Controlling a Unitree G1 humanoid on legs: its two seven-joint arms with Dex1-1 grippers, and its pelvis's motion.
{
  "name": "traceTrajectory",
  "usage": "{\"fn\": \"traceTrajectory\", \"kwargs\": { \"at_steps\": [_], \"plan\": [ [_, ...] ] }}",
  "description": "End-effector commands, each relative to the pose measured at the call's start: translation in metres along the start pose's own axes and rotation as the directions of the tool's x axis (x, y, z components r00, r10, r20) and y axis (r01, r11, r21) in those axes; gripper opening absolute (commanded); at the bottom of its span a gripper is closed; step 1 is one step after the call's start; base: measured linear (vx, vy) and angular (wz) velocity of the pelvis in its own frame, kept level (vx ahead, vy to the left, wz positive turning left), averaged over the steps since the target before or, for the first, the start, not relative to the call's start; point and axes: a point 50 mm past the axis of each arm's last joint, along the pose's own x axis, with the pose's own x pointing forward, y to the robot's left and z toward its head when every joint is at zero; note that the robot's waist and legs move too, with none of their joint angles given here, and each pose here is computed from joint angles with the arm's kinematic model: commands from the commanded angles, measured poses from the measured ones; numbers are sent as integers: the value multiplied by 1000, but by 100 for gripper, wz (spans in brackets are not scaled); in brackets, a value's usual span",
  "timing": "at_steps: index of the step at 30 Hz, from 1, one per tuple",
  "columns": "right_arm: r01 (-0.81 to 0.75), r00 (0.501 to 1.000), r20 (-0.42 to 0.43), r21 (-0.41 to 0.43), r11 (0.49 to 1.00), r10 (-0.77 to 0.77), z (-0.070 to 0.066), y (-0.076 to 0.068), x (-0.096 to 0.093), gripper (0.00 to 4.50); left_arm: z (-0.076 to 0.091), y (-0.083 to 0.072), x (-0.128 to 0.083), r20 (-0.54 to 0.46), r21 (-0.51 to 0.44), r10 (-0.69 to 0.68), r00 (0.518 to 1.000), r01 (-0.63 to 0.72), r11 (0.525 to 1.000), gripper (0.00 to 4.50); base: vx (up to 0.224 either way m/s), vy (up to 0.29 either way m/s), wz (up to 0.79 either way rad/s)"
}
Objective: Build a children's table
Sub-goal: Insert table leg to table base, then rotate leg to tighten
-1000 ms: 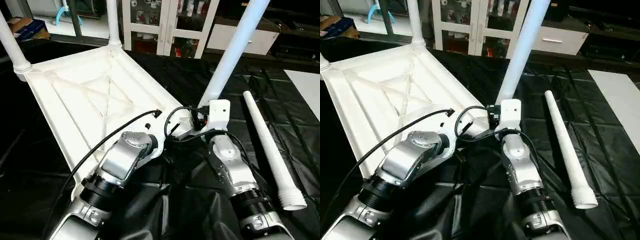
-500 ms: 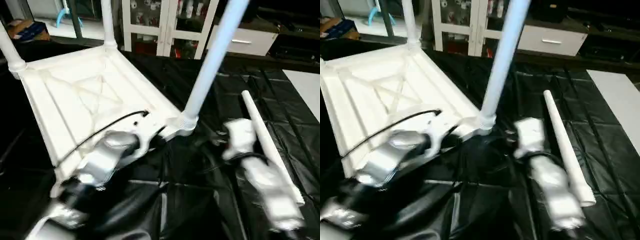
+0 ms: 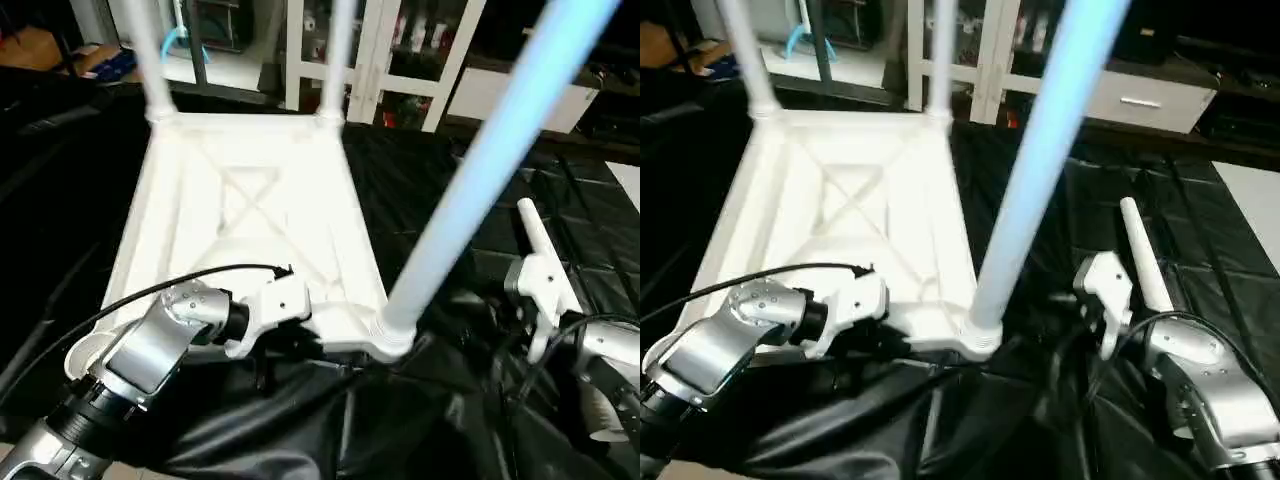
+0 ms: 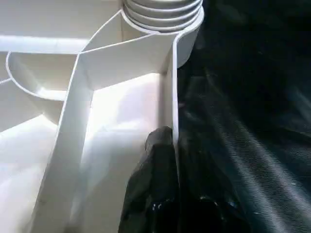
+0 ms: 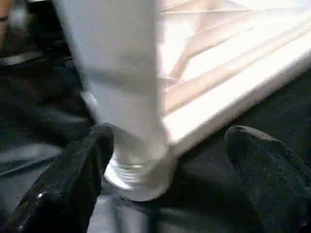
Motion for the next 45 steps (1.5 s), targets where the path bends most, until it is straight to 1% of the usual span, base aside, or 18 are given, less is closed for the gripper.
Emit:
{"fn": "traceTrajectory", "kwargs": {
  "at_steps": [1,5,9,12,14,20,22,26,27,30,31,32,38,40,41,43,44,45],
  "plan": [
    [-61,998,-19,-35,998,60,5,2,1,407,3,-10,12,22,28,-101,995,101,995,0,0,0,0],
    [-99,995,-30,-46,994,98,7,0,3,407,5,-8,11,26,38,-108,994,107,994,0,0,0,0],
    [-100,995,-5,-46,994,100,9,-4,10,407,6,-9,11,30,44,-114,993,113,993,0,0,0,0],
    [-122,993,2,-37,992,122,9,-3,14,374,7,-10,12,34,46,-121,992,119,992,0,0,0,0],
    [-132,991,-1,-35,991,132,8,-2,15,371,7,-10,12,35,47,-123,992,121,992,0,0,0,0],
    [-228,972,-62,-5,974,227,1,1,17,315,7,-9,11,28,52,-131,991,129,990,0,0,0,0],
    [-237,969,-71,-1,972,236,0,1,17,290,7,-9,11,28,53,-130,991,129,990,0,0,0,0],
    [-237,968,-82,-8,971,236,-1,-1,17,281,7,-8,11,27,53,-129,991,128,990,0,0,0,0],
    [-235,969,-82,-9,972,233,-1,-2,18,249,7,-8,11,27,52,-129,991,128,990,0,0,0,0],
    [-217,974,-70,-9,976,216,-1,-4,20,230,7,-9,11,26,51,-131,991,129,990,0,0,0,0],
    [-196,979,-59,-15,981,194,-1,-5,22,230,7,-9,11,24,51,-130,991,129,990,0,0,0,0],
    [-176,984,-42,-13,984,175,-1,-6,22,212,7,-9,11,22,50,-129,991,128,990,0,0,0,0],
    [11,1000,25,7,1000,-11,-6,-16,26,202,5,-3,11,0,-4,-53,999,53,999,0,0,0,0],
    [140,989,49,33,990,-141,-13,-21,29,199,9,6,14,28,-79,41,999,-39,996,0,0,0,0],
    [140,989,49,33,990,-141,-13,-21,29,199,9,6,14,28,-79,41,999,-39,996,0,0,0,0],
    [302,951,44,85,950,-306,-22,-27,34,198,17,20,19,42,-158,206,978,-197,968,0,0,0,0],
    [303,951,43,85,949,-307,-22,-27,34,197,17,20,19,42,-158,207,977,-198,967,0,0,0,0],
    [363,929,31,99,926,-368,-25,-29,36,196,20,24,20,43,-187,257,965,-245,951,0,0,0,0]
  ]
}}
